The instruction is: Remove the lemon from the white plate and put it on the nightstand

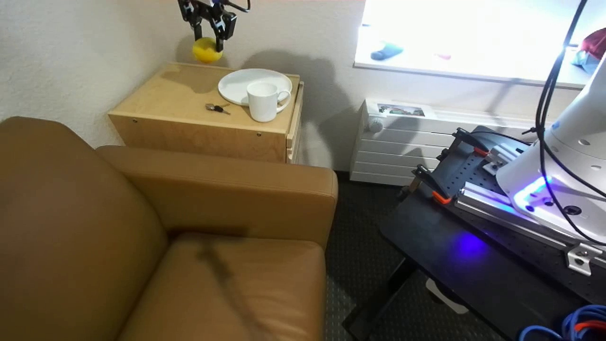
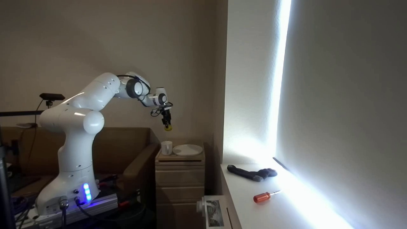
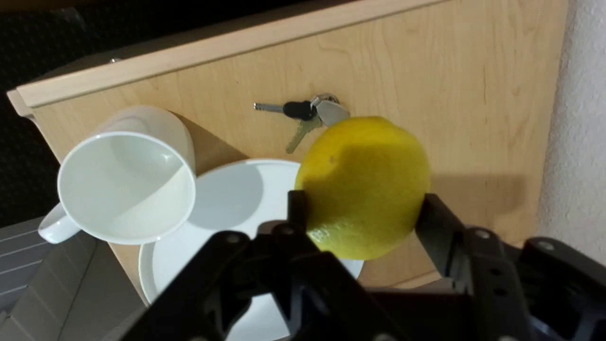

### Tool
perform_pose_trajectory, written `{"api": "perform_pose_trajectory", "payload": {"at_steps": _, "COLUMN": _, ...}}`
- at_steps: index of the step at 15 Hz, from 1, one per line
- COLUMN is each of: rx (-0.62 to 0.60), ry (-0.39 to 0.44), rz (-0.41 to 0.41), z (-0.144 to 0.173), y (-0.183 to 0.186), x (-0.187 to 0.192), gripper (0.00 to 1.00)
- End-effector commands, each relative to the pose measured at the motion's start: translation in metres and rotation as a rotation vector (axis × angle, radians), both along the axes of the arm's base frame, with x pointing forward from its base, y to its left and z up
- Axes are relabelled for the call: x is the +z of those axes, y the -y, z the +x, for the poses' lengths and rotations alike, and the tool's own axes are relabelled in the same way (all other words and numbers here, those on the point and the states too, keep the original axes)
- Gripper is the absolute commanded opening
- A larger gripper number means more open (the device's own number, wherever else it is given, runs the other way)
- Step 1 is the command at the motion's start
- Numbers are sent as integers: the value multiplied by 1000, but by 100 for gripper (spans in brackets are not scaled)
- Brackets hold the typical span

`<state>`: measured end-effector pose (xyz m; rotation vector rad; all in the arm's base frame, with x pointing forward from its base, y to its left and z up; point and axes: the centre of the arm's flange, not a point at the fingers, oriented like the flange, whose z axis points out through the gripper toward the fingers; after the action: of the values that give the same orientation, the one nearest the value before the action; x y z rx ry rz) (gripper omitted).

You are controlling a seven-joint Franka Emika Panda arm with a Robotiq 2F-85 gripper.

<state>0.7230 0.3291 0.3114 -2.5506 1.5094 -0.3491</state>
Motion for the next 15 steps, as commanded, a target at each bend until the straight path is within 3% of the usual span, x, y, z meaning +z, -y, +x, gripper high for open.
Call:
{"api": "perform_pose_trajectory", "payload": {"at_steps": 1, "rx": 10, "ry": -8, "rz": -4, "z": -5, "y": -6, "x": -5, "gripper": 36}}
{"api": "perform_pose_trajectory", "payload": {"at_steps": 2, "rx": 14, "ry": -14, "rz": -6, "z": -7, "y": -10, "x": -9, "gripper": 61}}
{"api": "perform_pose_trajectory", "payload": {"at_steps": 5, "rx": 11, "ry": -15, "rz": -8, "z": -7, "y": -9, "x": -10, "gripper": 61}}
{"api": "perform_pose_trajectory", "payload": {"at_steps": 6, "rx": 13, "ry": -37, "rz": -36, "z": -2, "y": -7, "x": -20, "gripper": 36}}
{"api": "perform_pose_trajectory", "payload": {"at_steps": 8, "rx": -52, "ry": -39, "rz": -31, "z": 18, "y": -19, "x": -44, "gripper": 36}}
{"api": "perform_pose_trajectory", "payload": {"at_steps": 15, "rx": -257, "ry": -28, "rz": 157, "z": 46, "y": -54, "x": -90, "gripper": 36}}
